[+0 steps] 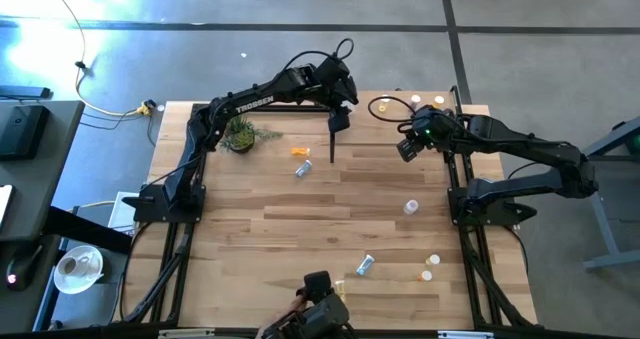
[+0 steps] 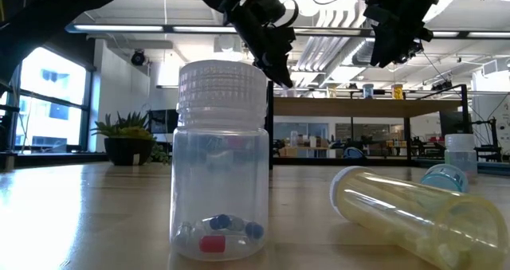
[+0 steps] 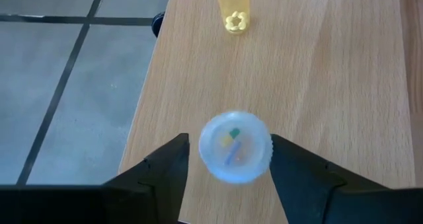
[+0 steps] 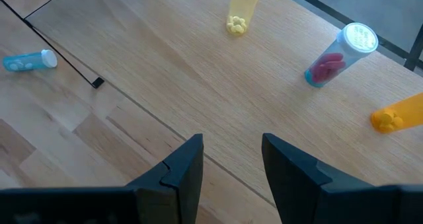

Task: Pick and place medicine bottles onto shelf by color
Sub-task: Put the left transparent pill bottle on the shelf, then put the bottom orange pill bottle aligned with the other orange pill bottle on the shelf

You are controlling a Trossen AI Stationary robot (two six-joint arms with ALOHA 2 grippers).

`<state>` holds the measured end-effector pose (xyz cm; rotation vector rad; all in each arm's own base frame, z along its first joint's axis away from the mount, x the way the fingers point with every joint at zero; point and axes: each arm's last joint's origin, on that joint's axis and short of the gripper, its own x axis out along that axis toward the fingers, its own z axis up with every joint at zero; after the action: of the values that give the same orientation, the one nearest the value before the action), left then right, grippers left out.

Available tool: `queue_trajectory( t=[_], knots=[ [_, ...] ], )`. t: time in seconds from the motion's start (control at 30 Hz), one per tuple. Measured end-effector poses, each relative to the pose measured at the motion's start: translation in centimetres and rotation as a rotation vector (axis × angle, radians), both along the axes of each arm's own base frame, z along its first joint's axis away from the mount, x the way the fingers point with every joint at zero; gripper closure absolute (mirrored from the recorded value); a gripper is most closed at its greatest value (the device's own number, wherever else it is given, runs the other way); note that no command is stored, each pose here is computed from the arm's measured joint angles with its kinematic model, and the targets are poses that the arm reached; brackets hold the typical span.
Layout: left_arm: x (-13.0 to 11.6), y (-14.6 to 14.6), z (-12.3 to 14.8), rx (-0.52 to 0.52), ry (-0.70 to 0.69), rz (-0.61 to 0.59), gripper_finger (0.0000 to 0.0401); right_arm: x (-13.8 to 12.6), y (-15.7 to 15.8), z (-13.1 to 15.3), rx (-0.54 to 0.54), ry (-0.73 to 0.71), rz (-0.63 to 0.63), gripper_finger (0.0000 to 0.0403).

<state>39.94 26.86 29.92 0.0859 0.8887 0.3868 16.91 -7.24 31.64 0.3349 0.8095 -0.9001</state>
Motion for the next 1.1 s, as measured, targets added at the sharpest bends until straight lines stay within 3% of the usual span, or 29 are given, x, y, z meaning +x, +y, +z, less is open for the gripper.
queue_trajectory(
  t=[0.33,0.63,1.1],
  knots=[
    [0.0,0.0,0.0,-0.004,-0.003,0.018,0.0201,0.0,0.0,0.0,0.0,0.0,0.0,0.0256],
    [-0.3,0.2,0.2,0.068,0.04,0.094,0.0201,0.0,0.0,0.0,0.0,0.0,0.0,0.0256],
    [0.0,-1.6,0.8,0.091,0.091,0.021,0.0201,-0.1,0.0,0.0,-0.001,0.014,0.01,0.0256]
  ],
)
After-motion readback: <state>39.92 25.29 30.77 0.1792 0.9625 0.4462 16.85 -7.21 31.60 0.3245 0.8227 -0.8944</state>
